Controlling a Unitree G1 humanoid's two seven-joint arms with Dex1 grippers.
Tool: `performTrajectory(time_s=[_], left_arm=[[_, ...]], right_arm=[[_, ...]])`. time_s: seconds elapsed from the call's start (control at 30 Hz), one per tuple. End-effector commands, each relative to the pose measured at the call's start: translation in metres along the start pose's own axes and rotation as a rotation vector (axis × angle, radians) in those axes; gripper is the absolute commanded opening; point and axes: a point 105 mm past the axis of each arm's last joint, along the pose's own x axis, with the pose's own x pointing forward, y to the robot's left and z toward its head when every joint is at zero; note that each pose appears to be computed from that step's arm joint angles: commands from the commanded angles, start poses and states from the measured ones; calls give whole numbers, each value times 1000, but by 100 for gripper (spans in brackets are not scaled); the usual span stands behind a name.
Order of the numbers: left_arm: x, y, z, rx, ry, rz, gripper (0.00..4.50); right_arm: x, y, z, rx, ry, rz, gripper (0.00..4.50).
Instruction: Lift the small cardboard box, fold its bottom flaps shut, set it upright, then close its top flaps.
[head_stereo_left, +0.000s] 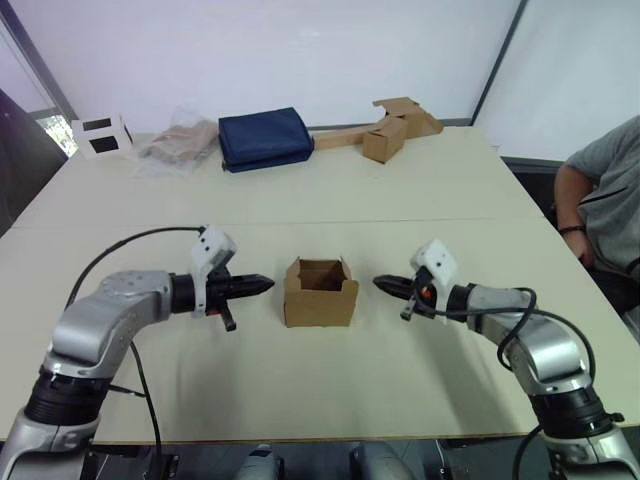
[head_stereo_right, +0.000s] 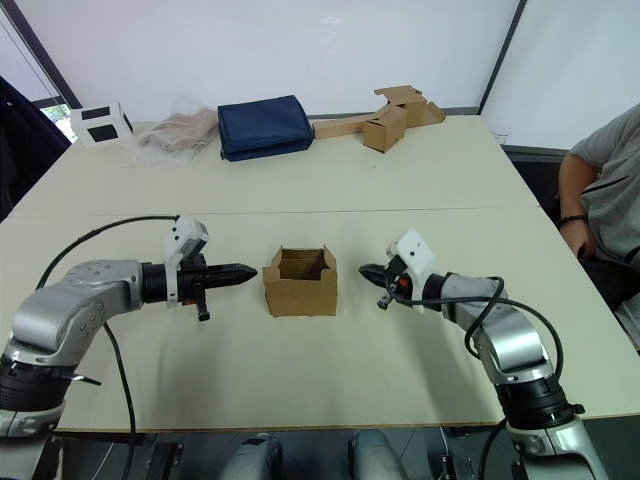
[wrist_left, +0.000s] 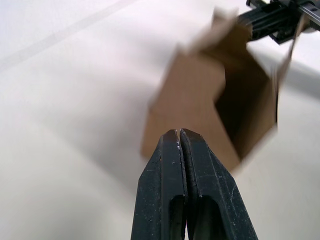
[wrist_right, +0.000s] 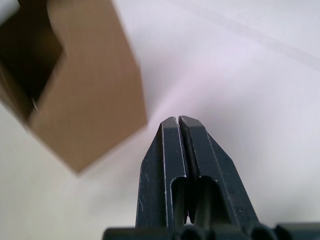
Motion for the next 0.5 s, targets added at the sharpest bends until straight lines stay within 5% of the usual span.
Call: performTrajectory(time_s=[0.03,0.5], left_arm=[[2,-2,13,42,-32,-25,4],[32,-5,-4,32,-16,-43,4]], right_arm=[[5,4,32,-26,-103,30,0],[25,42,28,-54,-73,190,0]])
